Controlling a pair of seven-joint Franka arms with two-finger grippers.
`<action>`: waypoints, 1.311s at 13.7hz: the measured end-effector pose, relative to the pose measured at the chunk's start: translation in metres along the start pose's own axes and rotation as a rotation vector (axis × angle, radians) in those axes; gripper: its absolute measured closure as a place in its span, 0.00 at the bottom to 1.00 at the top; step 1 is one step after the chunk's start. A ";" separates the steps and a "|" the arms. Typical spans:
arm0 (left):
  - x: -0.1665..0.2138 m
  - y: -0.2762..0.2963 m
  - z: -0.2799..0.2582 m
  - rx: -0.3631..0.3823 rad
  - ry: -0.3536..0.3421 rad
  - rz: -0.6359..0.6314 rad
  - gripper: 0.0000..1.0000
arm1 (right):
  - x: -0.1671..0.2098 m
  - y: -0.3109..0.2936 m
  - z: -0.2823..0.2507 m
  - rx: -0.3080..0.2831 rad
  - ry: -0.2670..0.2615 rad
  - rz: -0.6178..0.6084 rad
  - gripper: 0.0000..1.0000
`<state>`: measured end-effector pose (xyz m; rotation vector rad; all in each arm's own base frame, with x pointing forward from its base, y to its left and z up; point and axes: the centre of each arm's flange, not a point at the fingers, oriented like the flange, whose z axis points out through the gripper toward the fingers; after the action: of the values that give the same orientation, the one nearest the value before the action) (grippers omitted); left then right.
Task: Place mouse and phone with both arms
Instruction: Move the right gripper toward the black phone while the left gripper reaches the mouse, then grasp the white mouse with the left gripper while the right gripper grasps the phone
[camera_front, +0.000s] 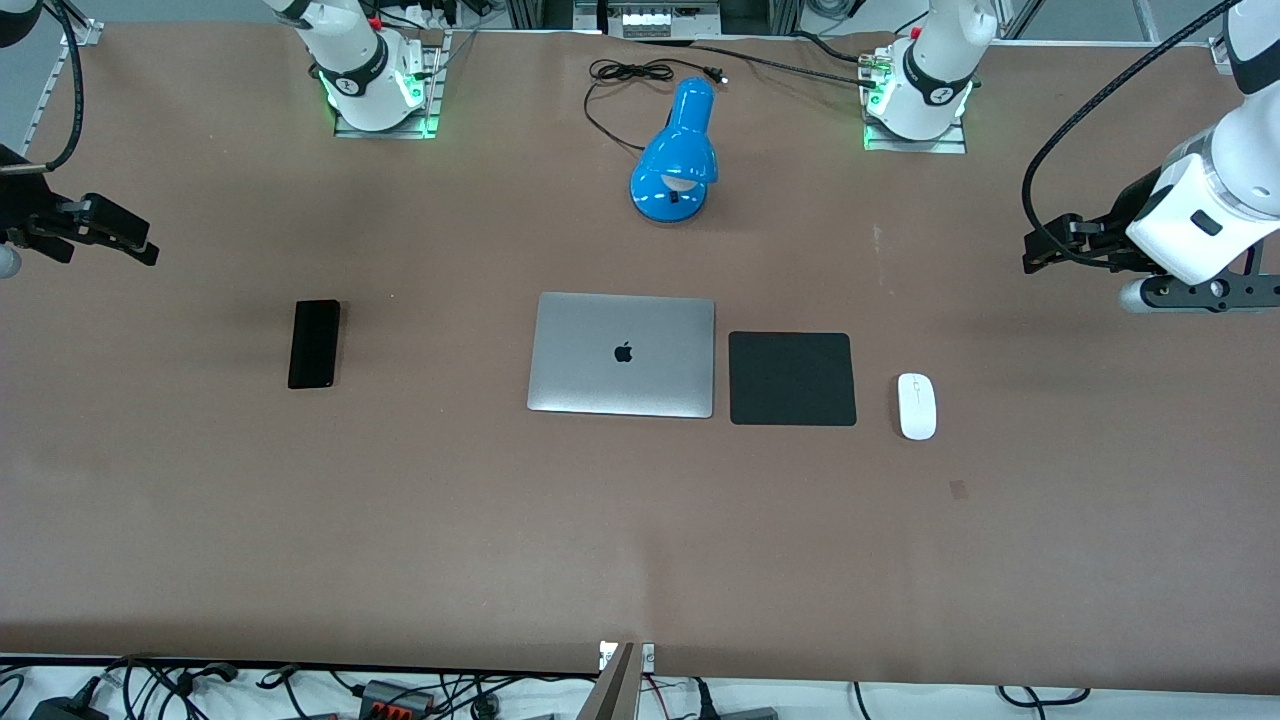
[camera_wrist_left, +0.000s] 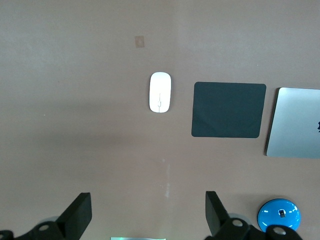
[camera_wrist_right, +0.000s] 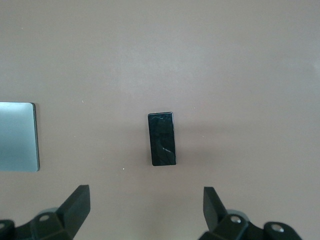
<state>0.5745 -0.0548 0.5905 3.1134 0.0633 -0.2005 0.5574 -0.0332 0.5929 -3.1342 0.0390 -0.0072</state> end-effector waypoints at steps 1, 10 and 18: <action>0.000 0.000 0.000 0.000 0.000 0.000 0.00 | 0.000 0.000 0.000 0.000 0.000 0.000 0.00; 0.016 0.004 0.032 0.007 -0.057 0.004 0.00 | 0.003 -0.001 0.013 0.001 -0.025 -0.003 0.00; 0.127 0.028 0.241 0.042 -0.120 0.034 0.00 | 0.039 -0.009 0.114 -0.036 -0.143 -0.026 0.00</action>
<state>0.6702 -0.0840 0.3354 3.1330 0.0035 -0.3915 0.5970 -0.0245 0.4791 -3.1615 -0.0030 0.2203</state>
